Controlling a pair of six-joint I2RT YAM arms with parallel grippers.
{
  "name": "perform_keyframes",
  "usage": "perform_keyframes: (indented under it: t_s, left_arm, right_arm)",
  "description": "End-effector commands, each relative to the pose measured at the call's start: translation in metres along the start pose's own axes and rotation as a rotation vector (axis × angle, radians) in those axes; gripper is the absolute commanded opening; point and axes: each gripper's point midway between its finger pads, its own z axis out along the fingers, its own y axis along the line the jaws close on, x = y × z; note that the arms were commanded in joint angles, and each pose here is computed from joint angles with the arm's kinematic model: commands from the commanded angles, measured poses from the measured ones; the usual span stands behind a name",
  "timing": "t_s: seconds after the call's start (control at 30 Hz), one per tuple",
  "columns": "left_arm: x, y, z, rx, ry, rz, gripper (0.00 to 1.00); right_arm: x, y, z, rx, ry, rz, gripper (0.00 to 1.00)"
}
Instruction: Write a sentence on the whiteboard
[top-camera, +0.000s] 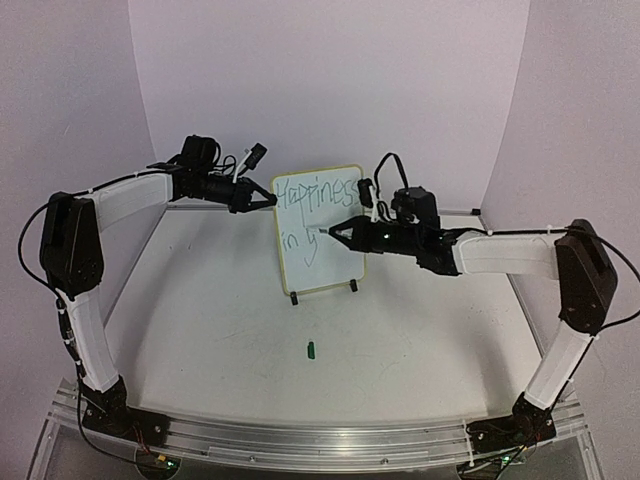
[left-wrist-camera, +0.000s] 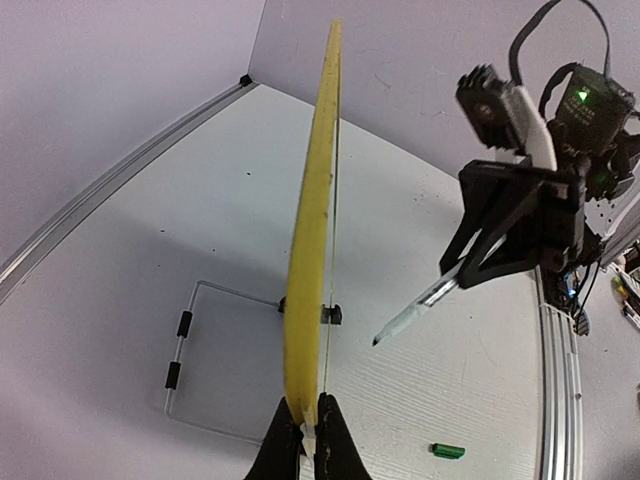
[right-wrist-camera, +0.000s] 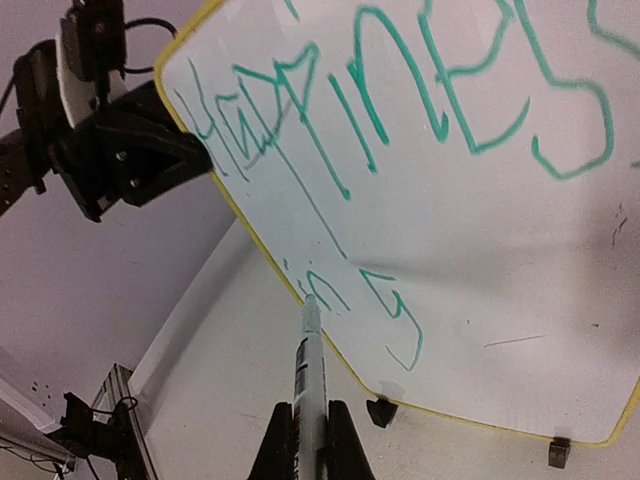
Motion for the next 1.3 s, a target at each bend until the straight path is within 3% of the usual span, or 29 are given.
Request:
perform_keyframes:
  t_s: [0.0,0.9,1.27]
  left_arm:
    - [0.054,-0.01,0.017,0.019,0.156,-0.128,0.0]
    - [0.051,-0.011,0.014,0.01,0.155,-0.116,0.0]
    - [0.052,-0.013,0.015,0.015,0.156,-0.117,0.0]
  right_arm:
    - [-0.025,0.003,-0.018,0.044,-0.093,-0.036,0.0]
    - [-0.02,-0.032,-0.001,0.181,-0.079,-0.025,0.0]
    - [0.01,-0.053,-0.002,0.238,-0.01,-0.005,0.0]
